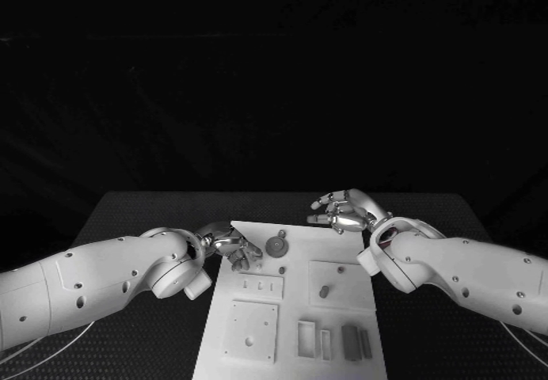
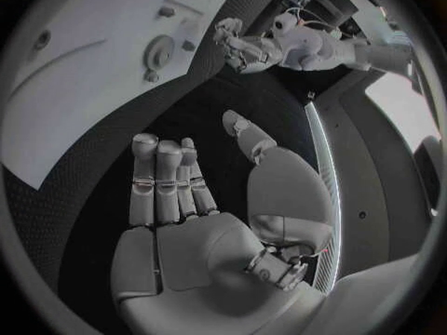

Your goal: Assemble the parts on the task board

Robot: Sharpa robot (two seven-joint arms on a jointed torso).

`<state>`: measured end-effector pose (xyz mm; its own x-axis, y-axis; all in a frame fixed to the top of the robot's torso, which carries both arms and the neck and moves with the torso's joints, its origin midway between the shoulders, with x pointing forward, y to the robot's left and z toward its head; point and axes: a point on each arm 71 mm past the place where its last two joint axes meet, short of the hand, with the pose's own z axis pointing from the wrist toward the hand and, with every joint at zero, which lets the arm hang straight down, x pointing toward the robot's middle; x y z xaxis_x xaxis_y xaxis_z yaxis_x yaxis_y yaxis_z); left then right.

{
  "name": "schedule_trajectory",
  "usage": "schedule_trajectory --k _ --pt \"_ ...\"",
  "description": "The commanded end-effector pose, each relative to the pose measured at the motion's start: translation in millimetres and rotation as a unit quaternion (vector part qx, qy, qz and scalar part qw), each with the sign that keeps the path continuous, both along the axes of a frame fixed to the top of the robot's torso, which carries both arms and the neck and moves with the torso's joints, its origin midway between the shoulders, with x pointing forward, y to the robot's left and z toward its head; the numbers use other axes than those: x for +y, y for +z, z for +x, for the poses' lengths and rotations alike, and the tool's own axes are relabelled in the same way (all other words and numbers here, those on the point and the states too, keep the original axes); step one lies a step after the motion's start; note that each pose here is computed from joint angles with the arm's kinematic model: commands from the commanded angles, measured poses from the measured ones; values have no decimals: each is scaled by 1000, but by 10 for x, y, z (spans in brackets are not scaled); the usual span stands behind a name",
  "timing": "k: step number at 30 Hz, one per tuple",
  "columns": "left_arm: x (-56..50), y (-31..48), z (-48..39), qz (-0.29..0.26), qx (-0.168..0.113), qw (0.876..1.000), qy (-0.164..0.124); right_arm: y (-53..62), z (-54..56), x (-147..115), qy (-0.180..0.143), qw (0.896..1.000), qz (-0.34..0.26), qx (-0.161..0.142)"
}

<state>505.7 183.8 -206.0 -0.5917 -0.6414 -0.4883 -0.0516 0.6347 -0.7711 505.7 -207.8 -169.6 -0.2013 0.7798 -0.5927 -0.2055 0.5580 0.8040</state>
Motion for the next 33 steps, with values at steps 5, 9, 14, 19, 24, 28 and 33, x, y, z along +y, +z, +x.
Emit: schedule_trajectory --k 5,9,14,19,24,28,33 --pt "-41 29 18 81 10 996 -30 165 277 -232 -54 995 83 29" --pt "-108 45 20 106 16 993 -39 236 455 -352 -81 992 95 28" --pt "-201 27 53 134 18 990 -41 249 659 -476 -101 991 85 23" --pt "-292 19 58 164 6 985 -48 253 795 -525 -106 992 63 10" --pt "-330 -4 53 177 -3 983 -52 250 870 -499 -107 993 52 5" --pt "-364 -22 36 190 -18 980 -57 244 883 -463 -103 993 51 7" --pt "-364 5 27 213 -53 974 -61 242 887 -450 -102 994 49 8"
